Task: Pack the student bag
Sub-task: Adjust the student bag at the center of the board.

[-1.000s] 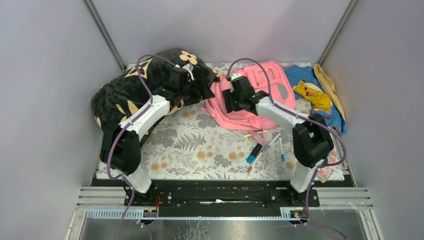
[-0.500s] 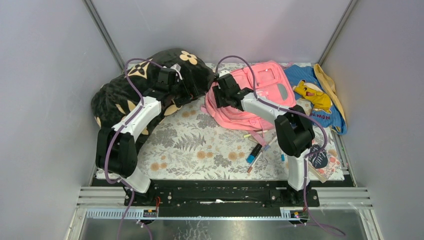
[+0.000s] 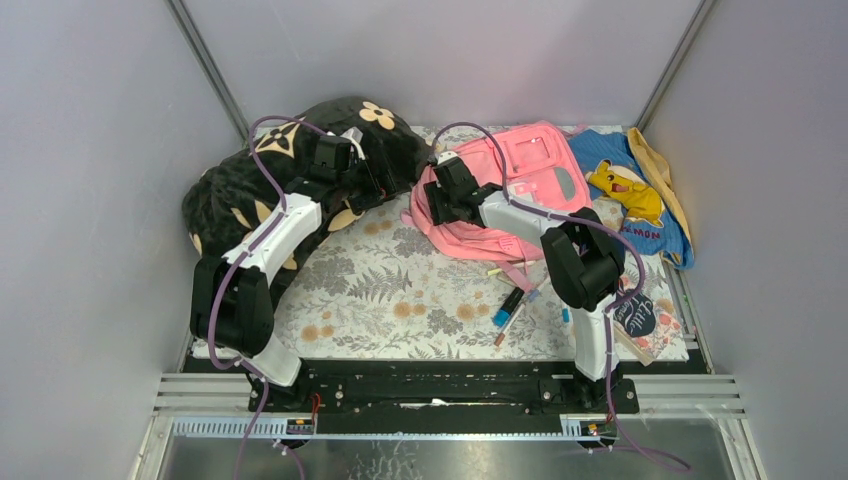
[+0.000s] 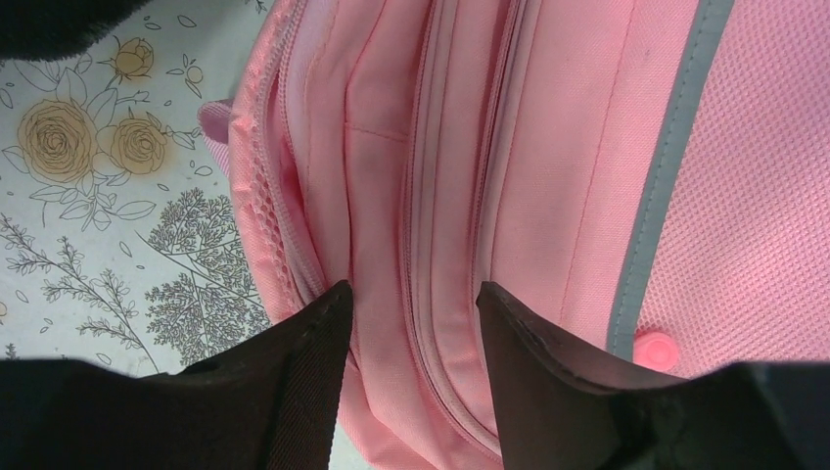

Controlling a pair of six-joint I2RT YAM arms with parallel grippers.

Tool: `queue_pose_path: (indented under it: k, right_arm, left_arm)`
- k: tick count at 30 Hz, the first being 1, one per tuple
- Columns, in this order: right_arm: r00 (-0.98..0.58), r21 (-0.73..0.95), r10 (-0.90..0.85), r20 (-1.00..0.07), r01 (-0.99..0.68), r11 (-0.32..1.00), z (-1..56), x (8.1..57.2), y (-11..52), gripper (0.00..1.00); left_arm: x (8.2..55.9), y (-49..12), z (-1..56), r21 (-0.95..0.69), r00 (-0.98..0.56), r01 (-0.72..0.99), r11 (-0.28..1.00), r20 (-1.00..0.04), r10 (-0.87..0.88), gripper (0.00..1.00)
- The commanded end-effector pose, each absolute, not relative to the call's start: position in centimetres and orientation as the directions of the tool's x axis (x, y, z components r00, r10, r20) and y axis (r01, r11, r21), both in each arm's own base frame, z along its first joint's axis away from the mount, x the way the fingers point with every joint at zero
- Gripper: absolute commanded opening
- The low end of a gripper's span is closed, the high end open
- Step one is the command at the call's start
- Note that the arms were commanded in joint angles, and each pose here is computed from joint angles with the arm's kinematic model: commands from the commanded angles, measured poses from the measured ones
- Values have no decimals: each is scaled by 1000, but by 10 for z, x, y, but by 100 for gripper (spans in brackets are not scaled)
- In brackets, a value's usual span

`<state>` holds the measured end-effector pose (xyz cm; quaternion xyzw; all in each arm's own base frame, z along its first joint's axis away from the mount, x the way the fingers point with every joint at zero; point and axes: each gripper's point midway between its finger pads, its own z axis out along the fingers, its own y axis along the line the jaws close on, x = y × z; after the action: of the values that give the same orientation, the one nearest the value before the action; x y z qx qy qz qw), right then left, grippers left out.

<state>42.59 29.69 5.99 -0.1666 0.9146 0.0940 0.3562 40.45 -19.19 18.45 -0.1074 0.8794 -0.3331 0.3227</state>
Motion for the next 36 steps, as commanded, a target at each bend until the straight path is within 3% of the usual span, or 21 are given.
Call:
queue_pose_path:
  k: [1,4,8,14,29,31,34,36]
  right_arm:
    - [-756,40,-292,-585,-387,921,23,405,291,59]
    - [-760,1,-300,-577,-368,930,16,408,284,56]
    - [-746,0,-304,-593,-377,926,35,406,282,40]
    - [-705,61,-299,-644,-436,898,71,394,293,44]
    - [-730,39,-342,-591,-449,892,23,382,297,50]
    - [-747,-11,-353,-563,-420,907,9,384,284,43]
    - [-746,-4,-340,-573,-412,911,16,382,278,2]
    - [-724,6,-317,-613,-406,914,38,385,279,0]
  left_arm:
    - [407,-193,194,-666,-751,75,742,-528,-397,99]
    - [406,-194,193,-670,-751,74,739,-525,-400,99]
    - [405,-192,192,-666,-749,71,743,-527,-402,99]
    - [406,-193,191,-672,-749,67,738,-522,-407,99]
    - [402,-193,187,-675,-754,59,735,-513,-411,99]
    - [399,-192,187,-673,-758,54,738,-509,-408,99]
    - [393,-189,185,-668,-754,53,742,-514,-408,99]
    - [391,-189,184,-669,-753,53,742,-515,-410,99]
